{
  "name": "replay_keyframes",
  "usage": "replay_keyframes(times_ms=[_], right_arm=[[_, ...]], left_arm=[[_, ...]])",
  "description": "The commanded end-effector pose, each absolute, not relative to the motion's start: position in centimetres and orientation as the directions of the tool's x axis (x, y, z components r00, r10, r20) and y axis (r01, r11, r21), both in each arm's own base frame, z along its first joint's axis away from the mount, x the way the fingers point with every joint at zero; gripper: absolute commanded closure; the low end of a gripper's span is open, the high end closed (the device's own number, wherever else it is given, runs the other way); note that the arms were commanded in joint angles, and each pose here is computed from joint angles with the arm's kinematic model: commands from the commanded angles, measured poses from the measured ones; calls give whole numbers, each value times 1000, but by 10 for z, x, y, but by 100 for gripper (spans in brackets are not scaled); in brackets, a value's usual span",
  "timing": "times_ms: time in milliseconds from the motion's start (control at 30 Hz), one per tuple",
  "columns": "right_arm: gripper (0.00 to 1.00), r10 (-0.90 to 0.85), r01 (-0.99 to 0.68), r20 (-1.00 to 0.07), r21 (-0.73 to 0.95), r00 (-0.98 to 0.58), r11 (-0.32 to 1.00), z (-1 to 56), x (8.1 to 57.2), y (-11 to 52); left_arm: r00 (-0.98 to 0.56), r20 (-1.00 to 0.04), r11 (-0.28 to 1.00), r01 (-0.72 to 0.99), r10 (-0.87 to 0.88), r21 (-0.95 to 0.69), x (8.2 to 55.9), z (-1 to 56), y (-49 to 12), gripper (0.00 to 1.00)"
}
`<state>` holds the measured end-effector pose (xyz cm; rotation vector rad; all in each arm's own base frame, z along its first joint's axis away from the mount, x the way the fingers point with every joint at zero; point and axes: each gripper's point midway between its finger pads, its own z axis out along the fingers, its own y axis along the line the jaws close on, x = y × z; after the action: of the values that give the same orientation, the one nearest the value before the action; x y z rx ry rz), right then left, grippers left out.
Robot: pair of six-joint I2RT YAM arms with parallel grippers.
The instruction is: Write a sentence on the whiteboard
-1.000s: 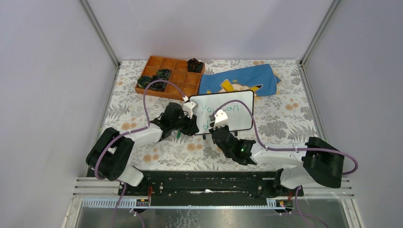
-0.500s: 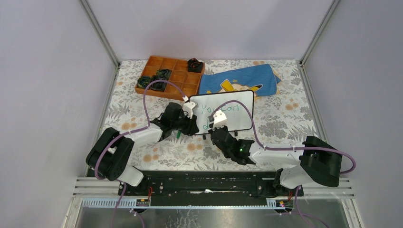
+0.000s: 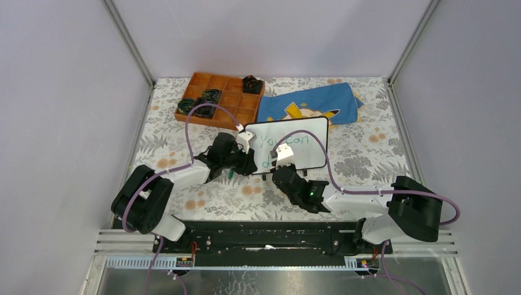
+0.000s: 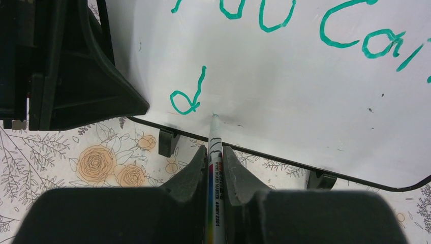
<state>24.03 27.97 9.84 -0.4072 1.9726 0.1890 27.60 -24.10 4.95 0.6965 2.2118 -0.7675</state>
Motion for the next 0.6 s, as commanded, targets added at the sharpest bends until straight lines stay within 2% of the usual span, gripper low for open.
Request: replay_keyframes(times_ms=[0, 567], right_arm=[[100, -142, -320, -926, -24, -349, 947, 119, 251, 277], [100, -131, -314, -938, -25, -321, 949, 134, 259, 284]], left_arm=[[-576, -772, 667, 689, 268, -283, 280, 62, -247, 58], [-573, -772, 667, 693, 276, -275, 278, 61, -247, 58]])
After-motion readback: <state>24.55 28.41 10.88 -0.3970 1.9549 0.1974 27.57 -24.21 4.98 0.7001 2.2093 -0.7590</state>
